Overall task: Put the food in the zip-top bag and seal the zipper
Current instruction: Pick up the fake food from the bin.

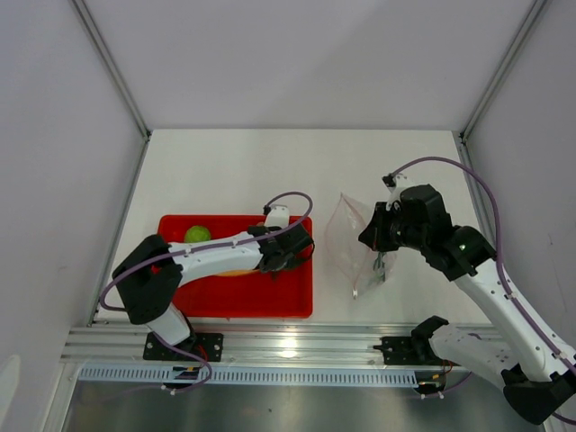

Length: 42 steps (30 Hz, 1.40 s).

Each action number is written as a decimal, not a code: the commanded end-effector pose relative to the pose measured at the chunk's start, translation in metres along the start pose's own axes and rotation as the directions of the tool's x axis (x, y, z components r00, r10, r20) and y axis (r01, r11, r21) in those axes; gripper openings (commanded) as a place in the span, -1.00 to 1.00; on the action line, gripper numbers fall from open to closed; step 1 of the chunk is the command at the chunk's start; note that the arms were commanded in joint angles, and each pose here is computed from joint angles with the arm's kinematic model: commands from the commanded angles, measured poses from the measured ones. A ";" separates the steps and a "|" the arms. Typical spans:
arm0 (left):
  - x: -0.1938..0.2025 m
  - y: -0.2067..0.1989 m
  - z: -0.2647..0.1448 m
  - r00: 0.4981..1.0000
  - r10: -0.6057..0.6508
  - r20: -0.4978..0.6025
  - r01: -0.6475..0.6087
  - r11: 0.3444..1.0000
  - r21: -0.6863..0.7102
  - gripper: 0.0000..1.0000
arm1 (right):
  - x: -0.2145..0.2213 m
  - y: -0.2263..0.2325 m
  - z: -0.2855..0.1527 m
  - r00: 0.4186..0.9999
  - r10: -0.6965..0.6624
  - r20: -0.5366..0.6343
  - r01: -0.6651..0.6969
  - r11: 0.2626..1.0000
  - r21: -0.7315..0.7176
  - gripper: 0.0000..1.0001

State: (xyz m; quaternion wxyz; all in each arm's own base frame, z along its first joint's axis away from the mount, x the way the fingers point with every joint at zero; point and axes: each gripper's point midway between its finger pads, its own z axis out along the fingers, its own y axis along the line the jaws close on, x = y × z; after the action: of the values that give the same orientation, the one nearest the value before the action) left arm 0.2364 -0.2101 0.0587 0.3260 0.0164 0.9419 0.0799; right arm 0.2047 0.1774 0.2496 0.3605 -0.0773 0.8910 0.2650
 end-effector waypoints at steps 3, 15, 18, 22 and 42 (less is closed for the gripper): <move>-0.022 -0.009 0.000 0.997 -0.042 0.072 0.046 0.998 -0.053 0.68 | 0.003 0.002 0.003 1.000 -0.029 0.003 0.029 0.999 -0.027 -1.00; -0.006 0.003 0.019 0.998 0.017 0.059 -0.004 0.976 -0.218 0.55 | 0.005 -0.001 0.006 0.999 -0.045 0.002 0.045 0.998 -0.036 -1.00; -0.004 0.006 0.020 0.998 0.023 0.060 -0.008 0.971 -0.237 0.37 | 0.006 -0.001 0.007 0.999 -0.042 0.003 0.042 0.998 -0.039 -1.00; -0.007 0.009 0.017 0.997 0.018 0.075 0.000 0.973 -0.233 -0.02 | 0.008 -0.002 0.008 0.999 -0.040 -0.004 0.040 0.998 -0.039 -1.00; -0.054 0.014 -0.077 0.987 -0.064 0.145 0.061 0.998 0.027 -0.78 | 0.002 0.002 0.005 0.999 -0.036 0.002 0.036 0.998 -0.047 -1.00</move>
State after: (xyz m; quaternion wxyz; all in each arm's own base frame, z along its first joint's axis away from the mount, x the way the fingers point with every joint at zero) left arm 0.2325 -0.1997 0.1303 0.3879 -0.0038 0.9160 0.1024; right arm 0.2009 0.1795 0.2305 0.3425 -0.0935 0.8947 0.2708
